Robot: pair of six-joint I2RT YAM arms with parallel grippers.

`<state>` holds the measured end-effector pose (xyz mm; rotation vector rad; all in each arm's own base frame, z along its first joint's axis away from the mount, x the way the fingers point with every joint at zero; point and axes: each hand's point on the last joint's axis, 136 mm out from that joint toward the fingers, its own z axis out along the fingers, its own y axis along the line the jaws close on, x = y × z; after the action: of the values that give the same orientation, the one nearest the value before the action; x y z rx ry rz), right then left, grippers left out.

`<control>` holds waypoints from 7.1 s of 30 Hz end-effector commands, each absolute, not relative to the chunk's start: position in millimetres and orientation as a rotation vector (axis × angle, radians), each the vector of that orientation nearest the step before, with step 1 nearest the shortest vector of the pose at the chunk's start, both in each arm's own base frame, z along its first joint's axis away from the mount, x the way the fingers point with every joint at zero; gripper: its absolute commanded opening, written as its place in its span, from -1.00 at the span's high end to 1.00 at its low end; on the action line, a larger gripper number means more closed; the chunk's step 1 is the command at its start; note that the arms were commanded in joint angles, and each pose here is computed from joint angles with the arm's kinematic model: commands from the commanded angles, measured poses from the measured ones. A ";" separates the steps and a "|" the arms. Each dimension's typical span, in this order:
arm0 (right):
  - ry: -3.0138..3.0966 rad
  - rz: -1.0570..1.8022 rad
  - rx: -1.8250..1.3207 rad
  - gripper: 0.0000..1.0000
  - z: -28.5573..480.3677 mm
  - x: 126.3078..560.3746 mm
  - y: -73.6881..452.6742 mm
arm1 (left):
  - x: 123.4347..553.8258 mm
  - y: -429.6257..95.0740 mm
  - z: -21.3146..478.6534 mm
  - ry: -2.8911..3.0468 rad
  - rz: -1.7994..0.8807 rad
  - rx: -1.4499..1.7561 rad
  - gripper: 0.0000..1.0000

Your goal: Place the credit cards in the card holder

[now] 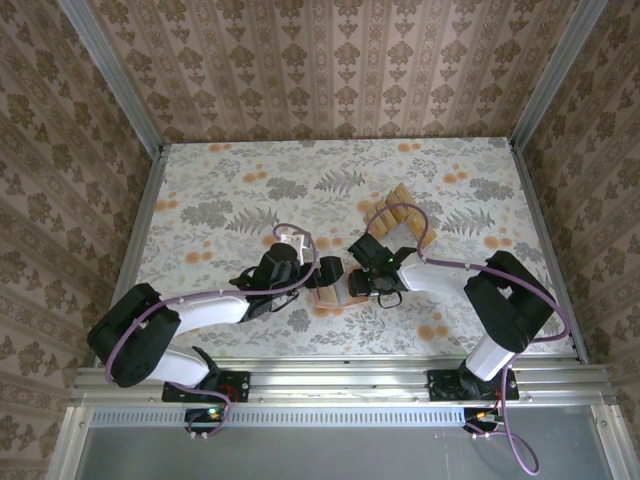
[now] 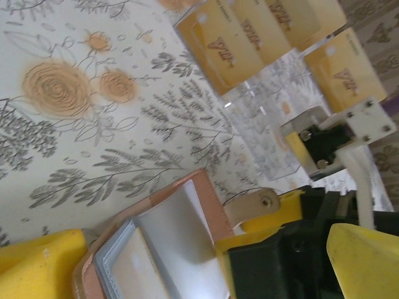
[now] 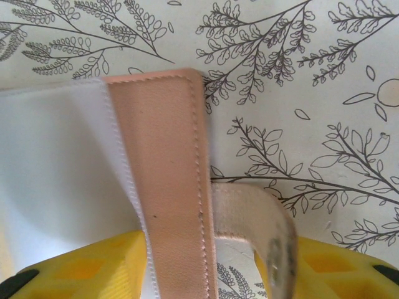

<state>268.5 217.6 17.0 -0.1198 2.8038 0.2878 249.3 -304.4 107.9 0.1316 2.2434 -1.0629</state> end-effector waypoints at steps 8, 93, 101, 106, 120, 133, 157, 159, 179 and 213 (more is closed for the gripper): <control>2.773 0.385 -0.007 -0.18 50.8 279.9 191.9 | 258.2 -340.8 131.4 2.164 -1.195 0.142 -1.00; 2.876 0.503 -0.025 1.00 -2.4 263.2 233.0 | 242.3 -262.2 59.5 2.380 -1.009 0.076 -1.00; 2.892 0.493 -0.024 1.00 -10.5 263.8 234.5 | 239.3 -266.9 98.1 2.261 -1.060 0.074 -1.00; 2.898 0.488 -0.025 1.00 -13.2 263.9 234.6 | 234.8 -284.6 112.8 2.221 -1.104 0.109 -1.00; 2.907 0.489 -0.022 1.00 -19.8 263.6 235.2 | 222.9 -348.0 124.5 2.179 -1.232 0.210 -1.00; 2.883 0.509 0.015 0.75 -8.4 263.5 223.9 | 217.8 -360.3 67.5 2.275 -1.188 0.176 -1.00; 2.613 0.957 0.115 1.00 52.7 229.3 221.1 | 220.8 -337.3 38.8 2.318 -1.048 0.113 -1.00; 2.598 0.985 0.137 1.00 48.9 227.1 220.9 | 220.9 -333.9 33.2 2.331 -1.031 0.098 -1.00; 2.578 0.987 0.122 1.00 52.7 222.5 216.9 | 254.7 -355.9 103.5 2.316 -1.118 0.196 -1.00; 2.702 0.822 -0.236 1.00 62.6 251.2 300.4 | 313.5 -178.3 111.6 2.584 -0.394 0.137 -1.00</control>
<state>249.0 310.3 75.2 -0.2313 2.6761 0.9082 309.6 -181.6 106.9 0.0869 2.5833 -0.4463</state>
